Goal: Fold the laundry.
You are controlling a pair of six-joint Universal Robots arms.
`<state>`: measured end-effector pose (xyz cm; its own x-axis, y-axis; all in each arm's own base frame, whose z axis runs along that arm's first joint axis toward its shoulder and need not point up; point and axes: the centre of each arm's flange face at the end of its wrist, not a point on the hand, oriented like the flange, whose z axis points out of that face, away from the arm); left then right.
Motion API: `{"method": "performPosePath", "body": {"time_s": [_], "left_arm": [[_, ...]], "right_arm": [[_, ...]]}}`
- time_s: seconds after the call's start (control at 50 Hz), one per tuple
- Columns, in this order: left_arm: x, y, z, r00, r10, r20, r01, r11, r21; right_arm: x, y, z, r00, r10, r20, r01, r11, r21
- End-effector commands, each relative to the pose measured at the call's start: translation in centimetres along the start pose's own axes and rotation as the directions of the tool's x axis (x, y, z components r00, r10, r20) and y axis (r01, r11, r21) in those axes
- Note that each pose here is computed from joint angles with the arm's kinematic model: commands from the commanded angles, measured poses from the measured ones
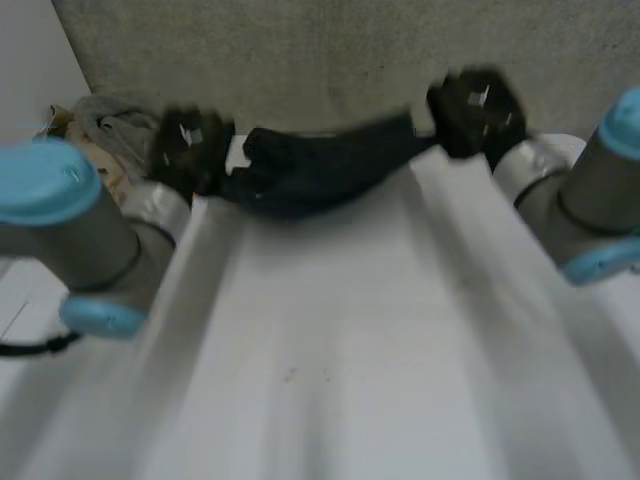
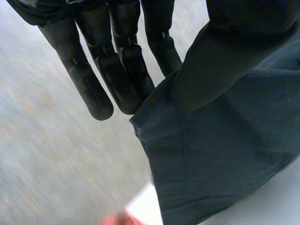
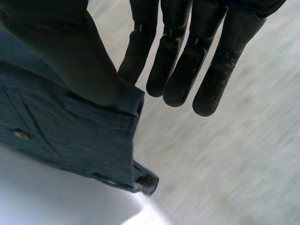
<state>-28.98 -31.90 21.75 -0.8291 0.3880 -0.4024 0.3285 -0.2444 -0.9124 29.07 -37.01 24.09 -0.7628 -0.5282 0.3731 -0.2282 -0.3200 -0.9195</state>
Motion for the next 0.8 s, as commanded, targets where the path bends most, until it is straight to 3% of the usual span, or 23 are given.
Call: {"method": "performPosePath", "body": {"time_s": [0.02, 0.08, 0.18, 0.34, 0.38, 0.46, 0.56, 0.68, 0.8], "left_arm": [[3.7, 5.0, -3.5, 0.988, 0.093, -0.120, -0.116, 0.974, -0.196], [4.4, 5.7, -5.5, 0.982, 0.094, -0.162, -0.135, 0.954, -0.268], [3.9, 4.5, -8.4, 0.977, 0.093, -0.193, -0.156, 0.927, -0.342], [3.7, 3.8, -13.3, 0.958, 0.056, -0.281, -0.191, 0.858, -0.477], [3.8, 3.6, -13.9, 0.954, 0.050, -0.294, -0.195, 0.850, -0.489], [3.6, 3.1, -13.2, 0.962, 0.057, -0.266, -0.175, 0.877, -0.448], [3.2, 1.4, -11.1, 0.975, 0.087, -0.205, -0.152, 0.931, -0.332], [2.2, -2.1, -9.2, 0.986, 0.092, -0.141, -0.121, 0.970, -0.209], [1.5, -6.2, -7.6, 0.993, 0.072, -0.093, -0.079, 0.994, -0.076]], "right_arm": [[-4.0, 6.1, -4.0, 0.987, -0.025, 0.156, 0.071, 0.953, -0.293], [-4.7, 7.0, -5.7, 0.976, -0.025, 0.217, 0.110, 0.914, -0.390], [-6.0, 7.8, -9.5, 0.939, 0.052, 0.339, 0.163, 0.803, -0.574], [-3.2, 5.4, -13.5, 0.939, 0.102, 0.327, 0.161, 0.711, -0.684], [-2.9, 4.9, -13.9, 0.936, 0.086, 0.341, 0.181, 0.714, -0.677], [-2.8, 4.2, -13.8, 0.941, 0.070, 0.330, 0.160, 0.770, -0.618], [-2.9, 5.3, -12.7, 0.973, 0.109, 0.201, 0.017, 0.842, -0.539], [-3.7, 5.6, -12.2, 0.964, 0.246, 0.099, -0.167, 0.855, -0.492], [-6.9, 4.6, -11.1, 0.931, 0.347, 0.112, -0.272, 0.867, -0.417]]}}
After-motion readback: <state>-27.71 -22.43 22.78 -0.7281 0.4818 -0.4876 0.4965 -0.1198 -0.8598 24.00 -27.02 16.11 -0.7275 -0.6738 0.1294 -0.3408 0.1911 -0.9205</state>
